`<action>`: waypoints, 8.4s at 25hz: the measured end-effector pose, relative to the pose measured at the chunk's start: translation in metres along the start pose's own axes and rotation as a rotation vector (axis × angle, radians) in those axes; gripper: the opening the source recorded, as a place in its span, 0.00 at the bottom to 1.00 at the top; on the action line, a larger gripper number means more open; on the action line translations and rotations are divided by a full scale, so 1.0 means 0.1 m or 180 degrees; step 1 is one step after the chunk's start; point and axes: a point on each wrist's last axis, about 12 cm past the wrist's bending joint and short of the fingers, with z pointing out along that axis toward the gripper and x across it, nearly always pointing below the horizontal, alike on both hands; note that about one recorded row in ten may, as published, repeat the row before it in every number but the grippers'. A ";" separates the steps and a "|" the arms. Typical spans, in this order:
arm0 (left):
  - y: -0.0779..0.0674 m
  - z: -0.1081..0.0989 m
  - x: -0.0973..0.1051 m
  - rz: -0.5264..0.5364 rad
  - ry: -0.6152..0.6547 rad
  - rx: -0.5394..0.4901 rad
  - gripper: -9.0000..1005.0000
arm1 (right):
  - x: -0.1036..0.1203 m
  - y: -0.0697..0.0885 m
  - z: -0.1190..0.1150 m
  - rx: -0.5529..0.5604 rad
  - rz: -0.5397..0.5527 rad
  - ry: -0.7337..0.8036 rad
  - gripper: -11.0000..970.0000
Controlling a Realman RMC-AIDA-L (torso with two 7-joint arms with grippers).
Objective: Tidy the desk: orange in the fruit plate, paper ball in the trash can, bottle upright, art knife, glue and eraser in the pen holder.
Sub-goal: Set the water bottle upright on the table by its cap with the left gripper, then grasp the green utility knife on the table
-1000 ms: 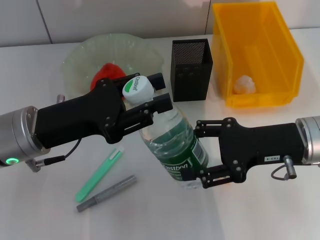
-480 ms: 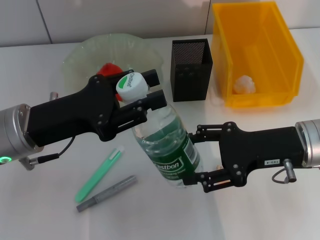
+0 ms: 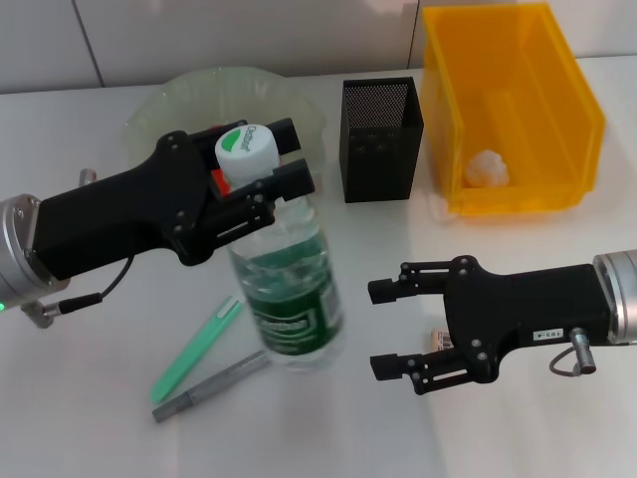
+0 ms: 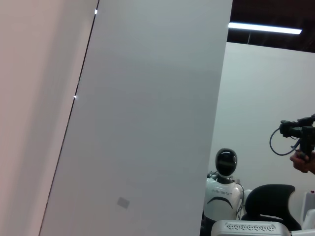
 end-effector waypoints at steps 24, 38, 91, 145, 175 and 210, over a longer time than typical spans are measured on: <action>0.15 -0.33 0.25 0.0921 0.0141 -0.1287 0.44 | 0.15 0.07 -0.34 0.0391 0.0168 -0.0205 0.82; 0.29 -0.35 0.35 0.0956 0.0324 -0.1674 0.44 | 0.16 0.07 -0.33 0.0422 0.0179 -0.0198 0.82; -0.06 -0.44 0.20 0.0978 0.0054 -0.1274 0.80 | 0.18 0.04 -0.30 0.0423 0.0196 -0.0105 0.82; -0.19 0.63 -0.15 -0.0799 0.3527 -0.2295 0.74 | 0.28 0.07 -0.64 0.0554 0.0218 0.0235 0.82; 0.10 0.62 0.17 -0.0767 0.3885 -0.2475 0.66 | 0.30 0.06 -0.61 0.0546 0.0232 0.0279 0.82; 0.13 0.66 0.21 -0.0678 0.4217 -0.2419 0.46 | 0.31 0.05 -0.58 0.0531 0.0237 0.0337 0.82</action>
